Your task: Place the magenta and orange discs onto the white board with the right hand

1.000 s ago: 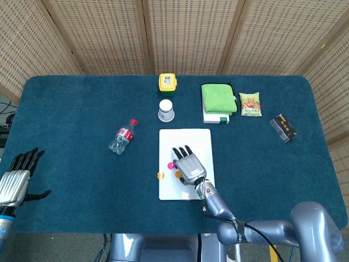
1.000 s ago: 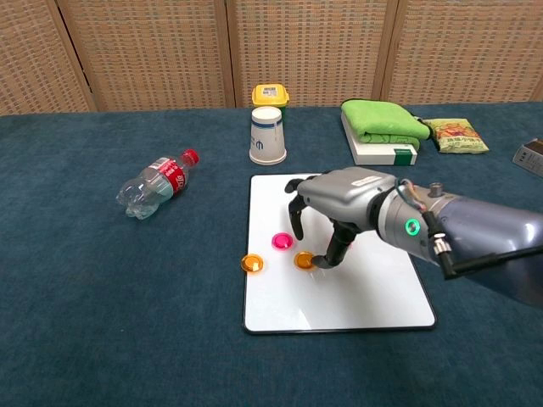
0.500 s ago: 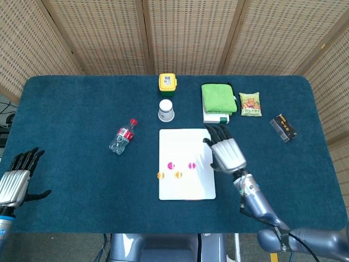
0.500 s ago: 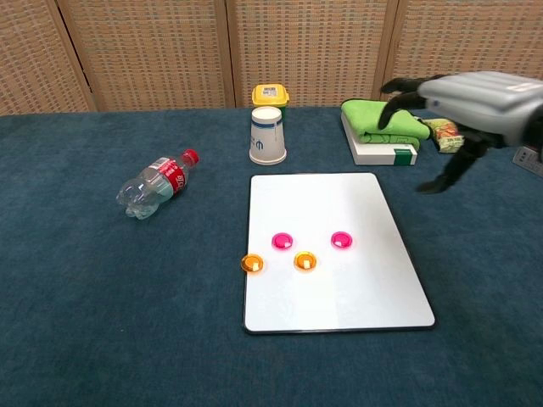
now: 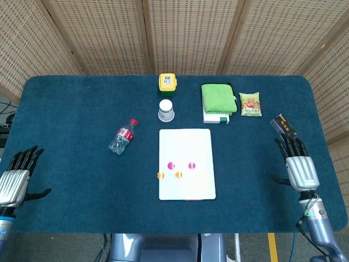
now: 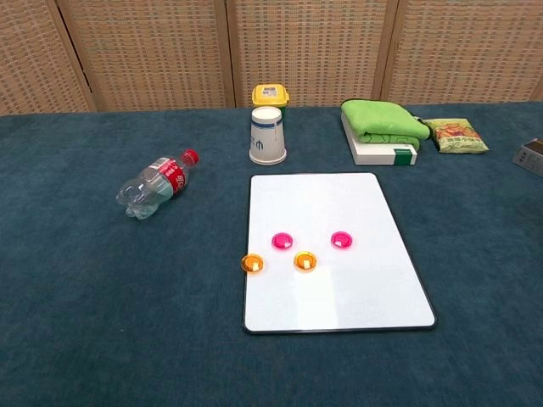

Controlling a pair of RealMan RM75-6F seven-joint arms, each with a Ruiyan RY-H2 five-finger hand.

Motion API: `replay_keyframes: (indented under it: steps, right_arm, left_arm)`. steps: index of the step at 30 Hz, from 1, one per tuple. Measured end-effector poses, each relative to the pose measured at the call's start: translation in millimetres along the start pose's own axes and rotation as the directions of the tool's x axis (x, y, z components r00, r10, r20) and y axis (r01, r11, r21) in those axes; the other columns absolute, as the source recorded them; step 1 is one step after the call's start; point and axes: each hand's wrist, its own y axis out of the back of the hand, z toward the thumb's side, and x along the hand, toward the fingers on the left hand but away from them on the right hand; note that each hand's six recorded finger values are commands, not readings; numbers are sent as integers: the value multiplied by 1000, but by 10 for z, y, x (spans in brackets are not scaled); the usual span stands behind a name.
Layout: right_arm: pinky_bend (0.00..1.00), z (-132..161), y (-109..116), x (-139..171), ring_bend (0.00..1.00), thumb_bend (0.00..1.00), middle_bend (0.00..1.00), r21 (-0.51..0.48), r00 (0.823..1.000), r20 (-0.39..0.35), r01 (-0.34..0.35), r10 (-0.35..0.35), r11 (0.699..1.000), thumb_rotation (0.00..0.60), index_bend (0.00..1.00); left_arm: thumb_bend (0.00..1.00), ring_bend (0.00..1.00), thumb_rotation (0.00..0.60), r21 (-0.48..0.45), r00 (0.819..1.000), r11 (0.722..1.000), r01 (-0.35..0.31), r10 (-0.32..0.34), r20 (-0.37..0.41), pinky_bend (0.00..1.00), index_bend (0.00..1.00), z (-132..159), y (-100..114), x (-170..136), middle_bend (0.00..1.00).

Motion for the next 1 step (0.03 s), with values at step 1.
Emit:
replay_keyframes:
  steps: [1]
  right_arm:
    - [21, -24, 24, 76, 0, 0, 0, -4, 1000, 9, 19, -19, 1000, 600, 26]
  left_arm:
    - [0, 0, 600, -1, 1000, 1000, -4, 4, -1, 0, 0, -3, 5, -7, 0]
